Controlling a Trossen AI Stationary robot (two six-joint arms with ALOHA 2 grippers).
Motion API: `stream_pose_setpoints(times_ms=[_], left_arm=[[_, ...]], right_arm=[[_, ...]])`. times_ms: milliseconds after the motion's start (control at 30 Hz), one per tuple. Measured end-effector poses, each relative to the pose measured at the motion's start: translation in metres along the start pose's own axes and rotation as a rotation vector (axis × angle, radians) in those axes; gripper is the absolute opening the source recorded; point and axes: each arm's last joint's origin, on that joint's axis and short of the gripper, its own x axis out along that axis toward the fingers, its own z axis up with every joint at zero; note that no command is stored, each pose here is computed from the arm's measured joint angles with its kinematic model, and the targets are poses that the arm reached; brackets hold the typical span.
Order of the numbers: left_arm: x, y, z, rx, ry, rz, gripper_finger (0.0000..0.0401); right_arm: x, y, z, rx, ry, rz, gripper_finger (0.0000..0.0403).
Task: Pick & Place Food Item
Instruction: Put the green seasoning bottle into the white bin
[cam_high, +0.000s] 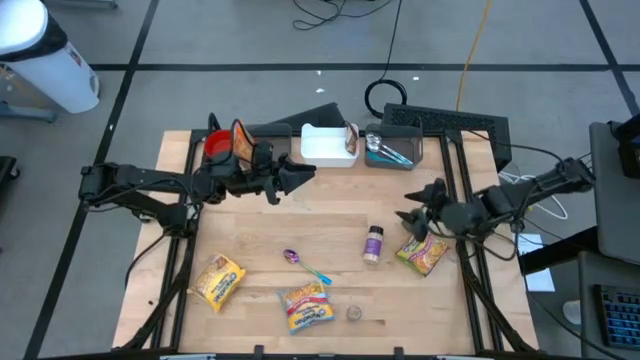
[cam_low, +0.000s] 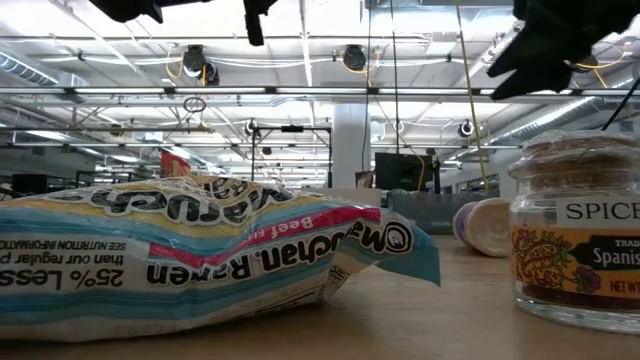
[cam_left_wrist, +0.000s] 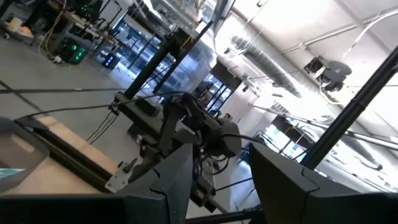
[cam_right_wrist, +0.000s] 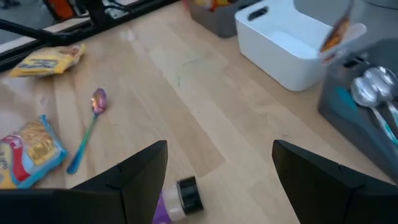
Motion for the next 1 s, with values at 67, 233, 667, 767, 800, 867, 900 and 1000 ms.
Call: stream_pose_setpoints(times_ms=[67, 233, 667, 767, 800, 867, 900, 1000], left_arm=[[0.000, 0.001, -0.001, -0.001, 0.008, 0.007, 0.0168], [0.000, 0.001, -0.001, -0.001, 0.008, 0.009, 0.0168], [0.000, 0.002, -0.004, -0.064, 0.032, 0.029, 0.0168], [0.000, 0.002, -0.003, -0.071, 0.028, 0.031, 0.0168], [0.000, 0.002, -0.003, -0.071, 0.025, 0.036, 0.0168], [0.000, 0.003, -0.004, -0.071, 0.022, 0.052, 0.0168], [0.000, 0.003, -0.004, -0.071, 0.021, 0.057, 0.0168], [0.000, 0.004, -0.004, -0.072, 0.024, 0.063, 0.0168]], right_arm=[[-0.004, -0.002, -0.010, 0.018, -0.015, -0.014, 0.0283], [-0.008, -0.003, -0.026, 0.017, -0.049, -0.004, 0.0283], [-0.002, -0.013, -0.066, 0.023, 0.009, -0.052, 0.0277], [-0.003, -0.013, -0.067, 0.007, -0.014, -0.064, 0.0277], [-0.004, -0.014, -0.068, -0.003, -0.005, -0.068, 0.0276], [-0.004, -0.017, -0.070, -0.011, 0.020, -0.083, 0.0276], [-0.004, -0.019, -0.071, -0.011, 0.036, -0.091, 0.0276], [-0.005, -0.023, -0.074, -0.013, 0.061, -0.120, 0.0276]])
